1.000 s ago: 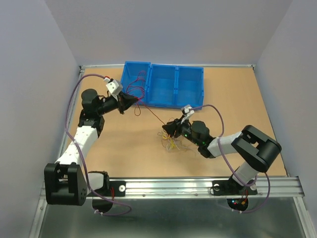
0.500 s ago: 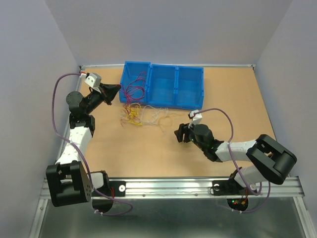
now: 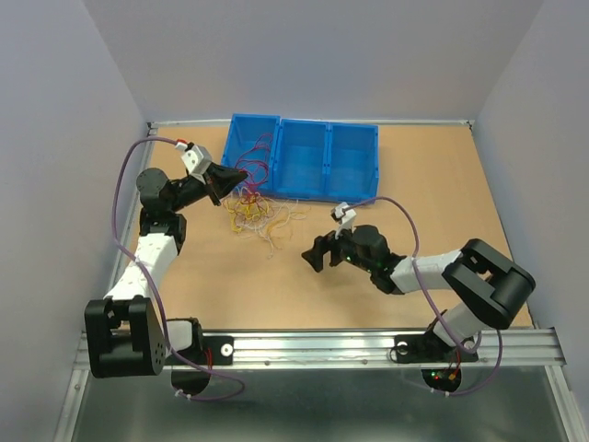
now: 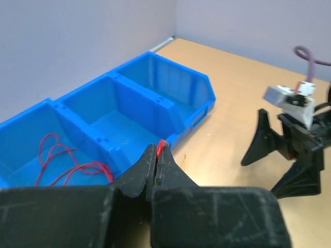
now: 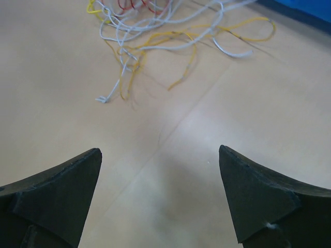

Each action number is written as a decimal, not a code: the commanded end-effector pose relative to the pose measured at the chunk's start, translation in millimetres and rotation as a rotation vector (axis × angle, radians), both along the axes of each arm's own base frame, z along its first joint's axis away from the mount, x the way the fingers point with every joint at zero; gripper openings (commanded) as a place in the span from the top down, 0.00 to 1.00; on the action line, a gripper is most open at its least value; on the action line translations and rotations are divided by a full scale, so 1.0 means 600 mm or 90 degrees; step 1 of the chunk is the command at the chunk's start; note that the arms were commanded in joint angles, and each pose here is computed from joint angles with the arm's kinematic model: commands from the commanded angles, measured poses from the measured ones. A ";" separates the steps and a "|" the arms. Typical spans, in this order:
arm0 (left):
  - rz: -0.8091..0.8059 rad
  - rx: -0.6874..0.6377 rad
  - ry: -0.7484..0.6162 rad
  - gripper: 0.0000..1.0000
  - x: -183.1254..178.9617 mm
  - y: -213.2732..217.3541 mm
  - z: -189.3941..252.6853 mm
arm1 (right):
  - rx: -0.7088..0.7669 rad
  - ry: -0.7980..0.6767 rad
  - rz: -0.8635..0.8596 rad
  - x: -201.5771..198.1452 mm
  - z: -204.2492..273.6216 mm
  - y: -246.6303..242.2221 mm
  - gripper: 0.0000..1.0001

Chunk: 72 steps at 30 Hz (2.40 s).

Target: Untangle the cables

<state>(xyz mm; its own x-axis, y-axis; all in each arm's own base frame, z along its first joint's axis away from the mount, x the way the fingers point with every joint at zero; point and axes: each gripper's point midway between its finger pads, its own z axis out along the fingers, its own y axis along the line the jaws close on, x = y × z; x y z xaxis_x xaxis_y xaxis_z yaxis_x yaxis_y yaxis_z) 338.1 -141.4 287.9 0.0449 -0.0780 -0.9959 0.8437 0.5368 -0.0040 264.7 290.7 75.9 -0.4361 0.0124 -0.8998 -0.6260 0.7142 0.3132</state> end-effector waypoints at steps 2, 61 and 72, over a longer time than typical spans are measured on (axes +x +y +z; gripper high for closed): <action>-0.082 0.048 -0.117 1.00 -0.059 -0.041 0.036 | 0.081 -0.097 0.111 0.028 0.102 0.101 0.00; 0.409 -0.059 0.064 1.00 0.160 0.224 -0.012 | 0.152 -0.075 -0.693 -0.023 0.123 -0.355 0.99; 0.339 -0.052 0.082 1.00 0.164 0.205 -0.023 | 0.183 -0.078 -0.747 -0.032 0.129 -0.384 0.99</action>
